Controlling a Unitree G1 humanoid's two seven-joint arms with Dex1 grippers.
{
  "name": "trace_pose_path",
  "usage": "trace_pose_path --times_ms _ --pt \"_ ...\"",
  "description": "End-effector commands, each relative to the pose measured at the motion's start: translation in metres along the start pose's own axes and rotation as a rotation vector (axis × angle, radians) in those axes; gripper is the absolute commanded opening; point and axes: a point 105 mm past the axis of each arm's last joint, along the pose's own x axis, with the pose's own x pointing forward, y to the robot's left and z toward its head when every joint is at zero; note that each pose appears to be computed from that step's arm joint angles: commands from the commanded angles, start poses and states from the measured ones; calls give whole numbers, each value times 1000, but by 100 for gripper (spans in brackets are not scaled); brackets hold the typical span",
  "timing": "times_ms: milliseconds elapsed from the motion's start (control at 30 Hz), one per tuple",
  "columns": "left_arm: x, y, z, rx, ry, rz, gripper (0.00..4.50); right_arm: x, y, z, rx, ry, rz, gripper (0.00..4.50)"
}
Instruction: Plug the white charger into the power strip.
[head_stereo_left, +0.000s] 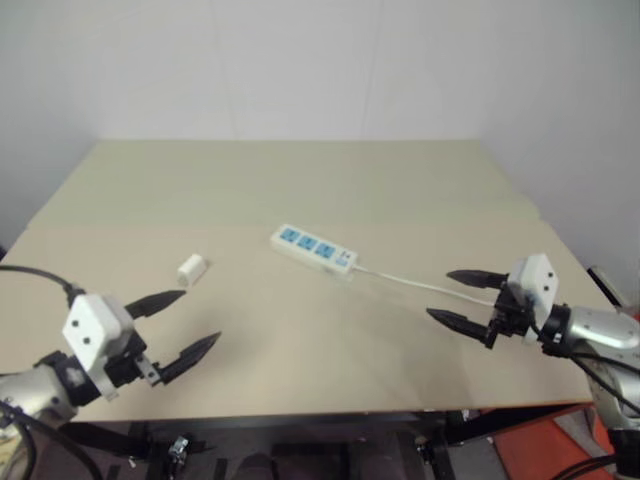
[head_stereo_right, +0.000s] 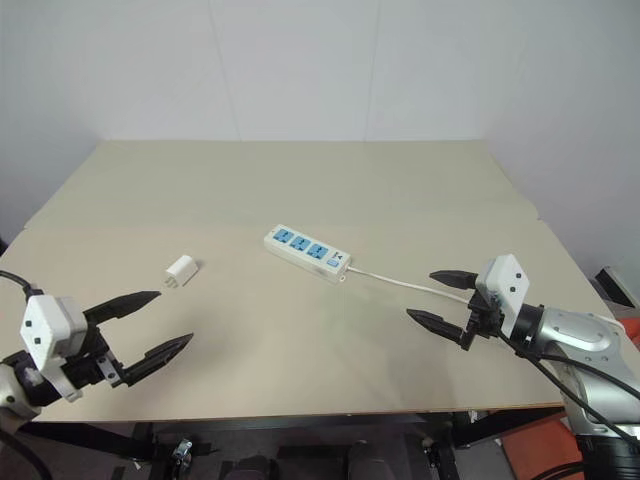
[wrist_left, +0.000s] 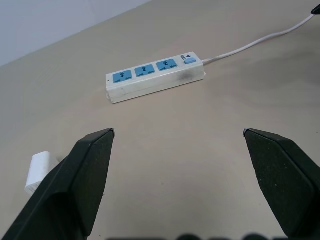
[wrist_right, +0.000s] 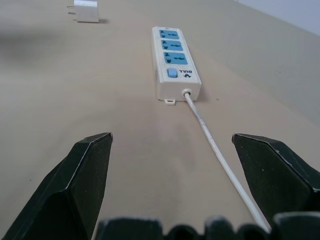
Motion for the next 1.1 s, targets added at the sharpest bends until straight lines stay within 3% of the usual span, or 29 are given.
trace_pose_path --times_ms 33,667,1100 --pt "2 -1 7 20 -21 -5 450 -2 1 11 -36 -21 9 448" --pt "7 4 10 -6 -43 -19 450 7 0 14 -3 -60 -17 448" --pt "25 10 18 2 -104 -60 450 107 -12 9 76 -183 -116 448"
